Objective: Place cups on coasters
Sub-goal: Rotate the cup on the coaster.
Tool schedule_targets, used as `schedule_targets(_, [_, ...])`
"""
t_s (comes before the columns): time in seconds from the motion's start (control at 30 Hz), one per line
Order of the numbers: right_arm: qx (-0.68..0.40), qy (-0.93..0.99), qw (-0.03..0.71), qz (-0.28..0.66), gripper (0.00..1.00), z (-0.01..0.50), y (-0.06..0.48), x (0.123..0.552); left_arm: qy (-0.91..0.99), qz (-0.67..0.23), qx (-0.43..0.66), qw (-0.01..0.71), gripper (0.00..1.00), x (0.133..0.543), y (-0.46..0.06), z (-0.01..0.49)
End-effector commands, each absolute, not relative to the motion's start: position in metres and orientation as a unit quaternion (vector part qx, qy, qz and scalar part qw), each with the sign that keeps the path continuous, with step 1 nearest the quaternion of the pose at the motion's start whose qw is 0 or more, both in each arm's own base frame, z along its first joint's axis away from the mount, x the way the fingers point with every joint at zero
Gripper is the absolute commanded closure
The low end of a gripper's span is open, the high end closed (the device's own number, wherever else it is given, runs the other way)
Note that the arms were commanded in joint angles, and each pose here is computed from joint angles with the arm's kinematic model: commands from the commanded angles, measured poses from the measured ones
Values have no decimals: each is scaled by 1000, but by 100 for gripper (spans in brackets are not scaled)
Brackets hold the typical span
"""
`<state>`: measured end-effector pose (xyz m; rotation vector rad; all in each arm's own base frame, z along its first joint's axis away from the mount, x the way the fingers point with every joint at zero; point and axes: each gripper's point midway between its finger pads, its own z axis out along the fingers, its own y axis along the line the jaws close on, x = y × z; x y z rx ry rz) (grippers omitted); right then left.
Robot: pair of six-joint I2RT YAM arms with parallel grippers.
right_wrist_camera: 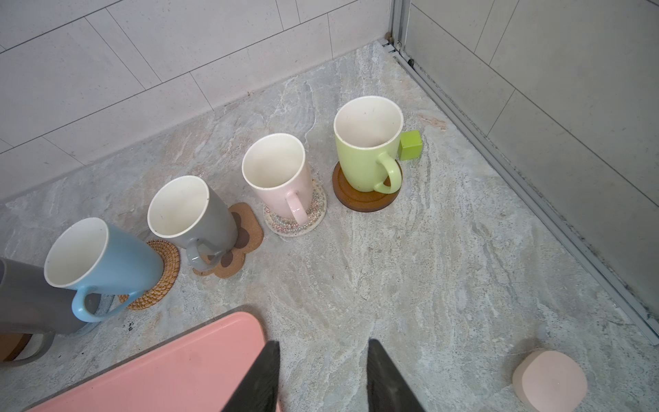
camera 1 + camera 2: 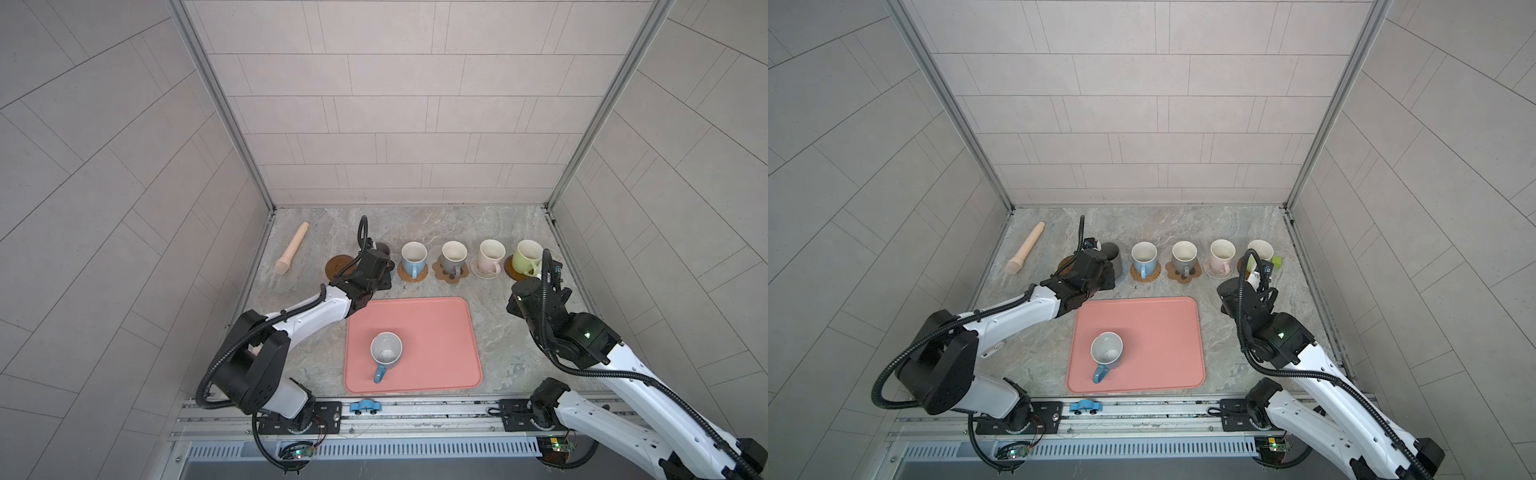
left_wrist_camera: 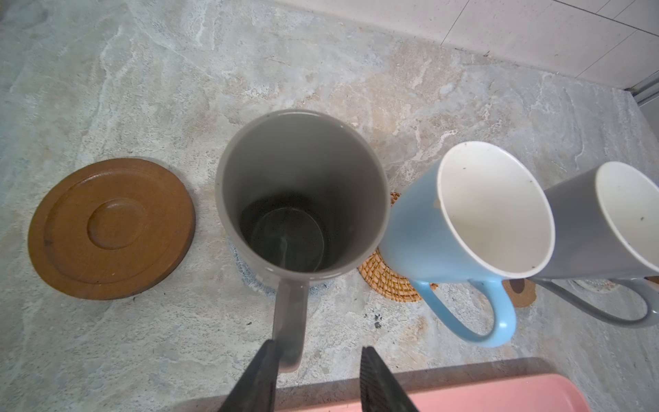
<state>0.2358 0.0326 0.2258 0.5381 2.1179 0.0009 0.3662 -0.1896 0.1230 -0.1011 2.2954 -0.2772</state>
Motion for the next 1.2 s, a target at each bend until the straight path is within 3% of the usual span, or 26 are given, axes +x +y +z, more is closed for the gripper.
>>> schedule_targets(0.0, [231, 855, 463, -7, 57, 224, 25, 232, 906, -121, -44, 403, 57, 362, -192, 130])
schedule_targets(0.47, [232, 855, 465, -4, 57, 225, 25, 231, 904, -128, -48, 406, 57, 360, -192, 134])
schedule_targets(0.73, [233, 853, 468, -4, 57, 227, 24, 230, 901, -98, -45, 421, 57, 353, -175, 165])
schedule_targets(1.17, [229, 855, 465, -6, 57, 220, 27, 234, 904, -92, 2, 418, 55, 292, -140, 222])
